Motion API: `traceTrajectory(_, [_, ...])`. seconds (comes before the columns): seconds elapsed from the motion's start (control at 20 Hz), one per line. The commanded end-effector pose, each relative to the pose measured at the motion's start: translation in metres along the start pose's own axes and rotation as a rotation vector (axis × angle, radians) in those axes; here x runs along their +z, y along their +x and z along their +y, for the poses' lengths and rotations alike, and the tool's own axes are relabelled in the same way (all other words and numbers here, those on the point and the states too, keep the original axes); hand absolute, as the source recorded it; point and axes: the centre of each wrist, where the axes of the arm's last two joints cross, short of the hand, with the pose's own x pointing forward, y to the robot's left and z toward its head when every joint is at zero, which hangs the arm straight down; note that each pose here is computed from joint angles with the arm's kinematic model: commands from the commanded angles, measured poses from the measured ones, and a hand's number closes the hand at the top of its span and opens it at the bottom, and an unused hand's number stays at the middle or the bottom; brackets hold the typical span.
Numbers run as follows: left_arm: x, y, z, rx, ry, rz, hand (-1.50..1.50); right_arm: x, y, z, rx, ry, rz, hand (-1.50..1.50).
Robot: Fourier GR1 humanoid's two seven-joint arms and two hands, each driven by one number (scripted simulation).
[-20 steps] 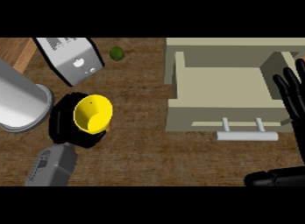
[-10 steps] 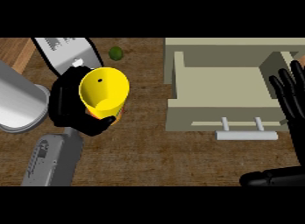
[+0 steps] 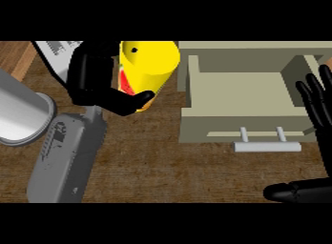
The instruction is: Pick up the cup, place it into the drawer and close the drawer
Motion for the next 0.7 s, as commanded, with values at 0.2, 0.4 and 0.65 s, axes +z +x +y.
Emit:
traceTrajectory(0.2, [-0.054, 0.015, -0.068, -0.05, -0.041, 0.018, 1.5, -0.001, -0.009, 0.001, -0.011, -0.016, 0.0, -1.5])
traceTrajectory(0.4, [-0.075, 0.01, -0.066, -0.069, -0.043, 0.063, 1.5, -0.013, -0.011, -0.006, 0.002, 0.013, 0.021, -1.5])
traceTrajectory(0.65, [-0.078, -0.014, -0.089, -0.136, -0.063, 0.094, 1.5, -0.002, -0.008, 0.0, 0.0, 0.018, 0.02, -1.5])
